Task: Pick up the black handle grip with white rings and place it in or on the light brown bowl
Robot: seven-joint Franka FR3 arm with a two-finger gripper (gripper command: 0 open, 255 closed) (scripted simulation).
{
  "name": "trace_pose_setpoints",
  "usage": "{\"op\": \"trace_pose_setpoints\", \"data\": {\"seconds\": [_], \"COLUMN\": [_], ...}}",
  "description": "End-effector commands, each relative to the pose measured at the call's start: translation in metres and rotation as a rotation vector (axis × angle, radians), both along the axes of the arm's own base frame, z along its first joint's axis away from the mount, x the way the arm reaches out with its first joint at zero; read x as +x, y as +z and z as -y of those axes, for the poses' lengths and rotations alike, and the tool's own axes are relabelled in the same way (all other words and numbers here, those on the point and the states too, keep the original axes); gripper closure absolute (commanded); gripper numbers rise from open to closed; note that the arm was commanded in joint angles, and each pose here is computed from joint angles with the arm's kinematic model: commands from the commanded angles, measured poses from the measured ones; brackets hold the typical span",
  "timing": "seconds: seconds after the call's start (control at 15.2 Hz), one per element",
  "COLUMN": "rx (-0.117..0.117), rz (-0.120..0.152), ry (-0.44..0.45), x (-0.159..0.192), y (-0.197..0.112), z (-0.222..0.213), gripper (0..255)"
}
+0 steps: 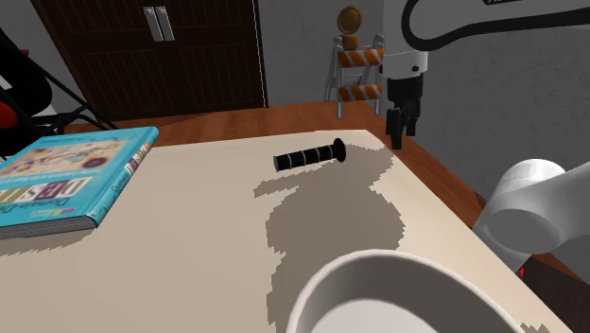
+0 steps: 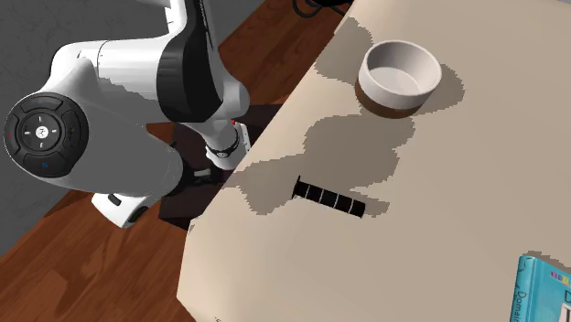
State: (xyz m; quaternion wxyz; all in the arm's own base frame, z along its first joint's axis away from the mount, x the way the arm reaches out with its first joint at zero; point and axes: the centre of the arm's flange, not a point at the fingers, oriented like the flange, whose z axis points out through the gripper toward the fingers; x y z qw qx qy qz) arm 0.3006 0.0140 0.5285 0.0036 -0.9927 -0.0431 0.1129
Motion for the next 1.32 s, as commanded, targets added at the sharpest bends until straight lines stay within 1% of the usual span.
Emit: {"op": "trace_pose_setpoints", "data": {"seconds": [0.0, 0.46, 0.86, 0.92, 0.99, 1.25], "rx": [0.000, 0.020, 0.037, -0.205, -0.205, -0.131], "rz": [0.000, 0.068, 0.126, -0.033, -0.033, -0.009], "ry": [0.000, 0.158, 0.293, 0.287, 0.287, 0.464], "x": [0.000, 0.035, 0.053, 0.048, 0.048, 0.062], "y": [0.000, 0.018, 0.037, 0.020, 0.020, 0.030], "z": [0.000, -0.080, -0.152, -0.105, -0.105, -0.148], "gripper": [0, 0, 0, 0, 0, 0]}}
